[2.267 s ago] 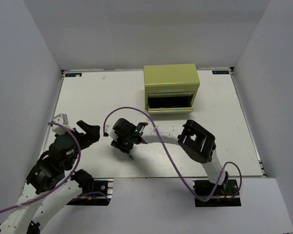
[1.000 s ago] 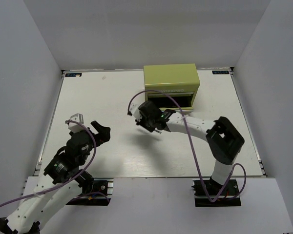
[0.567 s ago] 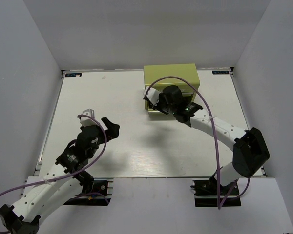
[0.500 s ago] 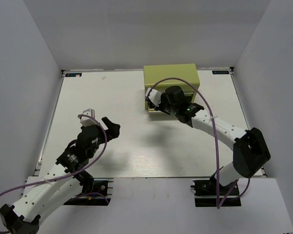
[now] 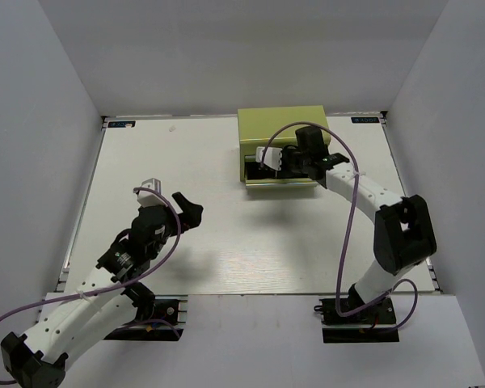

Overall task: Sort the stationery into containers
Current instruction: Place the pen in the drawer, then close the drawer in the storage box.

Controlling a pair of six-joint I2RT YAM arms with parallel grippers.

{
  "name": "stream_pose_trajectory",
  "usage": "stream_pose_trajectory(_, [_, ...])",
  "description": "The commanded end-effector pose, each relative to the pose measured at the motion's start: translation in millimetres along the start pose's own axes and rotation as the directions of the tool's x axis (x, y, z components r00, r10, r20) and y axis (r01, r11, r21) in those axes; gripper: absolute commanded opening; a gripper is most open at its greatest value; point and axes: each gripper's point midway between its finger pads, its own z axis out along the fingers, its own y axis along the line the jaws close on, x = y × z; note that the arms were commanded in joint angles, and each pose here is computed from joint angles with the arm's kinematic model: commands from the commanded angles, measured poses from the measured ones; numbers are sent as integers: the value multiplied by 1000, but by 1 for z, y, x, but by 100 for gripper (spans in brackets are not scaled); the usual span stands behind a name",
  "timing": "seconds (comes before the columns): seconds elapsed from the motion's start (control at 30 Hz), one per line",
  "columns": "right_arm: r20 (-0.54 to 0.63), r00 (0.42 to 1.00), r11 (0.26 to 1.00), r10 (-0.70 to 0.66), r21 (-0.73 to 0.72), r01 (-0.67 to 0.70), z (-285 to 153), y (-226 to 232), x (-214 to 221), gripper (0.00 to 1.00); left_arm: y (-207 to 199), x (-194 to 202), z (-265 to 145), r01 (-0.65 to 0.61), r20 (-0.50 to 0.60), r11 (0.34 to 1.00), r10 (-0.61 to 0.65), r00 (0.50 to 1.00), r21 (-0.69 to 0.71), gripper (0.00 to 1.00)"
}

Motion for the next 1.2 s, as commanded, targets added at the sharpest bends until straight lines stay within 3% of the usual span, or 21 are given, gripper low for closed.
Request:
stream_pose_trajectory(0.0, [110, 988, 988, -108, -99, 118, 5, -7, -15, 0, -4, -2, -1, 27, 7, 999, -28, 1000, 24, 99])
stream_pose_trajectory(0.1, [93, 989, 983, -119, -128, 130, 15, -7, -4, 2, 0, 3, -2, 33, -4, 999, -33, 999, 13, 99])
stream_pose_trajectory(0.13, [88, 990, 981, -114, -147, 126, 23, -2, 0, 12, -1, 4, -4, 43, -11, 999, -43, 999, 19, 99])
stream_pose_trajectory(0.33, [91, 993, 980, -76, -174, 91, 22, -10, 0, 39, 2, 3, -9, 62, -5, 998, -62, 998, 13, 99])
stream_pose_trajectory(0.5, [102, 992, 982, -71, -168, 88, 17, -3, -3, 44, 4, 6, -8, 71, -4, 997, -71, 997, 14, 99])
stream_pose_trajectory(0.6, [123, 991, 980, -45, -189, 68, 9, 4, -8, 31, 2, 7, -6, 72, -12, 997, -71, 997, 21, 99])
stream_pose_trajectory(0.63, [157, 987, 978, -43, -196, 74, 5, 3, -17, 21, 3, 9, -5, 68, -19, 998, -68, 998, 14, 99])
stream_pose_trajectory(0.67, [169, 985, 975, -39, -211, 75, 4, 7, -19, 2, 1, 7, -5, 72, -11, 997, -72, 997, 22, 99])
stream_pose_trajectory(0.83, [205, 978, 884, -33, -450, 124, -9, 60, -18, 0, 0, 10, -2, 51, -23, 998, -51, 998, 25, 99])
stream_pose_trajectory(0.93, [196, 981, 853, -5, -511, 107, -8, 72, -15, 0, 0, 10, -2, 51, -23, 998, -51, 998, 25, 99])
stream_pose_trajectory(1.17, [108, 994, 886, 12, -461, 39, 10, 70, 3, 0, -2, 8, -1, 54, -17, 998, -54, 998, 31, 99])
